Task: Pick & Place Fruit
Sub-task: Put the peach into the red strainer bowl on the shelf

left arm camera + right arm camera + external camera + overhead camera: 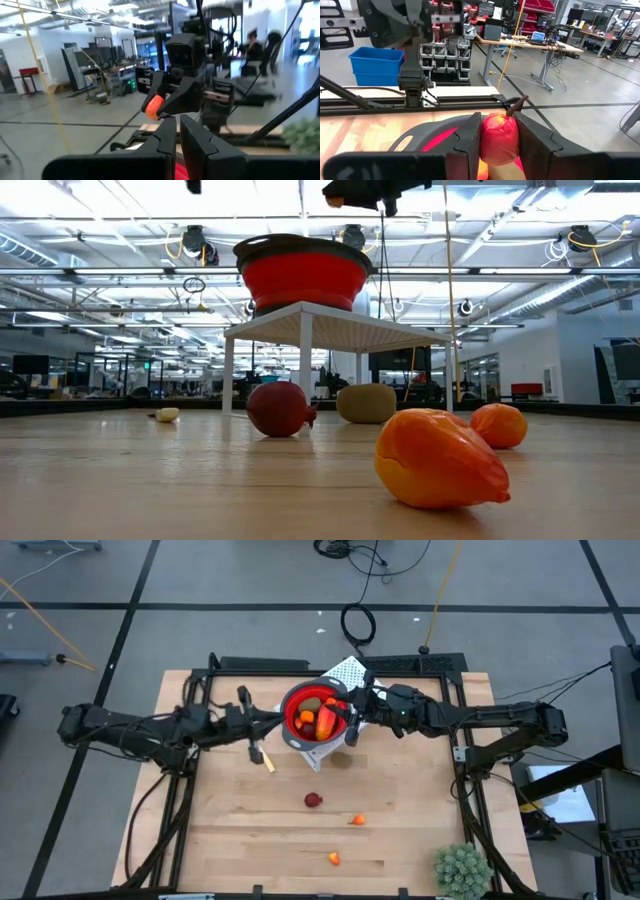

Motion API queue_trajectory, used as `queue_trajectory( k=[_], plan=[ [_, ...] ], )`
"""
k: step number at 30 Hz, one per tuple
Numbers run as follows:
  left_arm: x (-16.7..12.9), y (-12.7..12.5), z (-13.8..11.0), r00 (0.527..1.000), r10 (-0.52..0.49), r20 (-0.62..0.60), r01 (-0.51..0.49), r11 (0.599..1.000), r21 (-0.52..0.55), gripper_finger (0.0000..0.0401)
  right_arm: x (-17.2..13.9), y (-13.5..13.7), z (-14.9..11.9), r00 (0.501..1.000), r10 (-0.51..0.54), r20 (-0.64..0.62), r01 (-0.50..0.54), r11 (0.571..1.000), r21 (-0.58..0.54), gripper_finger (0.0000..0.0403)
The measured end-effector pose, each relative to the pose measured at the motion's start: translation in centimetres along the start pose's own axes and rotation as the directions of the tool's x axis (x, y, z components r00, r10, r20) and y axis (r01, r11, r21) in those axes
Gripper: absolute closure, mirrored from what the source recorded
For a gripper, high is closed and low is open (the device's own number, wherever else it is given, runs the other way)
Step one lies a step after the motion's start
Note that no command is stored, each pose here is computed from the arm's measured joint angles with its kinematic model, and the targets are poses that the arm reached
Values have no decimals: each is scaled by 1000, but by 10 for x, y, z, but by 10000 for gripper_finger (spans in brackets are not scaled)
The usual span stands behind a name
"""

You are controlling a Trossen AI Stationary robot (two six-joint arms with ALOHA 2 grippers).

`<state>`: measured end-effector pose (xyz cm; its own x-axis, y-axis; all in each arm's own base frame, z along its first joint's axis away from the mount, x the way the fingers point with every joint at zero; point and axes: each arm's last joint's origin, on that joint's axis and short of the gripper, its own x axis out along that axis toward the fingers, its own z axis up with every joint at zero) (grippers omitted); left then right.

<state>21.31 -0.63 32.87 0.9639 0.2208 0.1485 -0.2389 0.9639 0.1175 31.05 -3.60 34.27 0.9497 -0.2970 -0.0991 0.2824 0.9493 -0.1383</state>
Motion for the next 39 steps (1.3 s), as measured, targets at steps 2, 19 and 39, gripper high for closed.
queue_trajectory(
  k=[2,19,39],
  plan=[
    [10,-1,4,1000,4,-21,-3,999,40,374,0,0,-1,1000,2,-11,-2,1000,-2,305],
    [84,0,1,994,43,-105,-32,994,106,204,1,8,-8,997,30,-67,-35,997,-68,305],
    [116,-4,-4,960,55,-275,-5,984,178,148,9,19,-16,995,50,-90,-63,988,-138,305]
  ],
)
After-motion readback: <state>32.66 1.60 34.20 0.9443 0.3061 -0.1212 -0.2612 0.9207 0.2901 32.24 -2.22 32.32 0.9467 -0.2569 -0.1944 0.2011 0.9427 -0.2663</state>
